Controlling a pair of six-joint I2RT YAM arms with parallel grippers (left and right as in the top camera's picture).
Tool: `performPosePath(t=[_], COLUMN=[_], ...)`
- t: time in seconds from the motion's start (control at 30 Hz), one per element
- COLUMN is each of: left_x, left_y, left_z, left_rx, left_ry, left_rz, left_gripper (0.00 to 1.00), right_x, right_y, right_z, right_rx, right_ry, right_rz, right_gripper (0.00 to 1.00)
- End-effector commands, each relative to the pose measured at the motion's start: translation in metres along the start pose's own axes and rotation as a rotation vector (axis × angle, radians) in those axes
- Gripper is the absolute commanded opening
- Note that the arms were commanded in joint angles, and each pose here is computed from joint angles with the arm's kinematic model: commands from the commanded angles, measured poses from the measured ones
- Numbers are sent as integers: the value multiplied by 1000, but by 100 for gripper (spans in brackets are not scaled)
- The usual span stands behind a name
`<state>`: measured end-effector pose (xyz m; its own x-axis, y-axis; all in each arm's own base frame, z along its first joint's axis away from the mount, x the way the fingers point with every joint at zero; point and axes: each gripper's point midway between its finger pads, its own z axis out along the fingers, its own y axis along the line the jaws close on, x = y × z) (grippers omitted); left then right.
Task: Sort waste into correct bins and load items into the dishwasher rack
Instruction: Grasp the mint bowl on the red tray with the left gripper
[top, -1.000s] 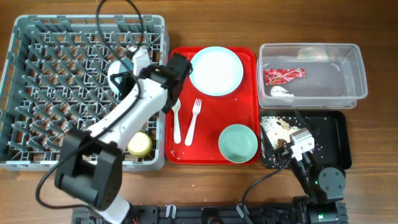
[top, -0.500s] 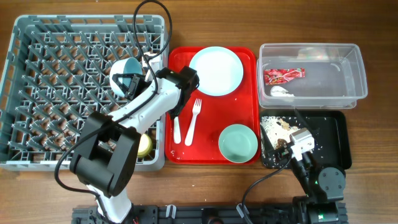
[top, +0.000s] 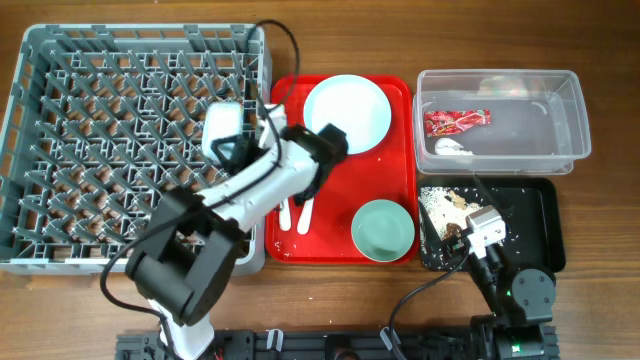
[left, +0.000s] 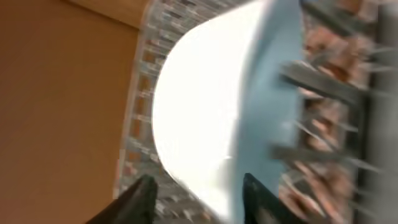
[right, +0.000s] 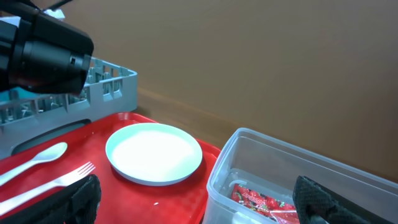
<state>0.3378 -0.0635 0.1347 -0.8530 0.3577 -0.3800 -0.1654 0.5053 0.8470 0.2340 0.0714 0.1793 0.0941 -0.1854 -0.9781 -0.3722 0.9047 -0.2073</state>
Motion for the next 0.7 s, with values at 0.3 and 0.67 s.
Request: performPosePath(t=[0.3, 0.67], left_x=[-19, 43], left_y=[7, -89], left_z=[-139, -231], left_rx=[1002, 1570], left_ry=[186, 364], left_rz=[-415, -128], left_gripper=[100, 66], right_x=[-3, -2], right_y=[1, 1], right_z=[-1, 0], right_rx=[-8, -8], right_ry=[-14, -12], right_rz=[-10, -10], right_gripper=[100, 100])
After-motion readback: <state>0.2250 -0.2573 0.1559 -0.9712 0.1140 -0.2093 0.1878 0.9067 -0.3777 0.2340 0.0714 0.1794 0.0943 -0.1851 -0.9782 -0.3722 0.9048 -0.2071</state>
